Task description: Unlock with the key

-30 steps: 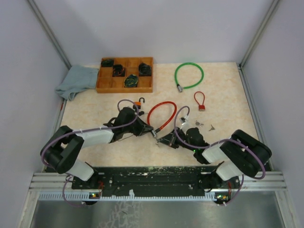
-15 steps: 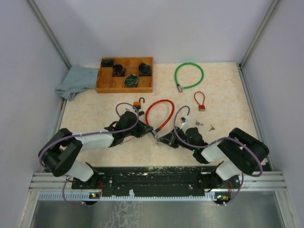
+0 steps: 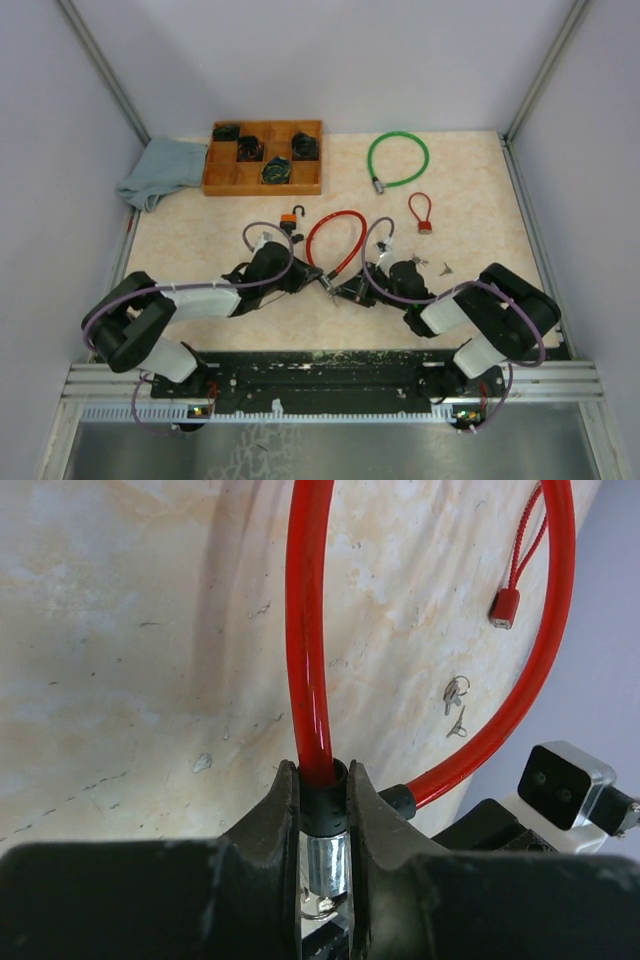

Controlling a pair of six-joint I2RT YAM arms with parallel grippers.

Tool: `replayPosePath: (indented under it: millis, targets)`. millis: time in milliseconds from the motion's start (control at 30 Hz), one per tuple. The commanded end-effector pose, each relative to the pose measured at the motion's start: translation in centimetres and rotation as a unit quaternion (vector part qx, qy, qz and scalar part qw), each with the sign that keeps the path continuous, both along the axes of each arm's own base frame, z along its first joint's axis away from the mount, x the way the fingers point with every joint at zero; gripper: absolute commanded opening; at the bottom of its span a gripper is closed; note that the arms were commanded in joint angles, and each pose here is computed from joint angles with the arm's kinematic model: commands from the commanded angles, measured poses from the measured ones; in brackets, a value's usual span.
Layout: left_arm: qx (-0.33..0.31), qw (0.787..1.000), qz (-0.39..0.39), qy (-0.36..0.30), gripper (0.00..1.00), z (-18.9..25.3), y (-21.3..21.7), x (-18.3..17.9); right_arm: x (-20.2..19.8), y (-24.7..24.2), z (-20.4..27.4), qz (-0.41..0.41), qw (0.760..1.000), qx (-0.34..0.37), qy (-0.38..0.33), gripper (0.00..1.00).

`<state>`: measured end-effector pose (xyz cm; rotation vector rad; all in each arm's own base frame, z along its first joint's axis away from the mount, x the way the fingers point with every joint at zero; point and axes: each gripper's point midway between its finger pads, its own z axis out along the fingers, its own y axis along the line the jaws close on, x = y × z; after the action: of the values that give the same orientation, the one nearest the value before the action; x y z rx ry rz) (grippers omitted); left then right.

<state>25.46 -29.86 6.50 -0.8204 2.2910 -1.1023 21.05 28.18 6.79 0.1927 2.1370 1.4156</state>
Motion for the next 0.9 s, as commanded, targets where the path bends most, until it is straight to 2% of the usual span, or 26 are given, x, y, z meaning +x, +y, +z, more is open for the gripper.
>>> replayPosePath:
  millis: [0,67,133,200,300,533,700,867]
  targets:
    - [-0.082,0.989,-0.120,-0.003,0.00,3.4,-4.1,-4.7,5.2,1.3,5.7,-0.033,0.993,0.035,-0.104,0.00]
    - [-0.075,0.990,-0.120,-0.014,0.08,3.5,-3.6,-4.6,5.0,1.1,5.6,-0.032,0.994,0.034,-0.103,0.00]
    - [-0.073,0.990,-0.114,-0.024,0.29,3.6,-2.9,-4.4,4.7,1.0,5.6,-0.028,0.994,0.031,-0.103,0.00]
    - [-0.076,0.991,-0.105,-0.036,0.46,3.8,-2.0,-4.2,4.5,1.1,5.9,-0.021,0.994,0.034,-0.104,0.00]
    - [-0.080,0.991,-0.092,-0.050,0.60,3.7,-0.9,-4.3,4.3,1.3,6.3,-0.016,0.993,0.045,-0.104,0.00]
    - [-0.084,0.991,-0.082,-0.059,0.68,3.5,0.1,-4.3,3.9,1.8,7.2,-0.004,0.992,0.074,-0.100,0.00]
    - [-0.122,0.988,-0.045,-0.080,0.74,4.1,2.2,-2.7,3.2,1.7,7.0,0.003,0.992,0.085,-0.088,0.00]
    - [-0.128,0.985,-0.040,-0.108,0.79,5.2,2.4,-1.1,2.5,1.6,7.0,0.012,0.992,0.097,-0.080,0.00]
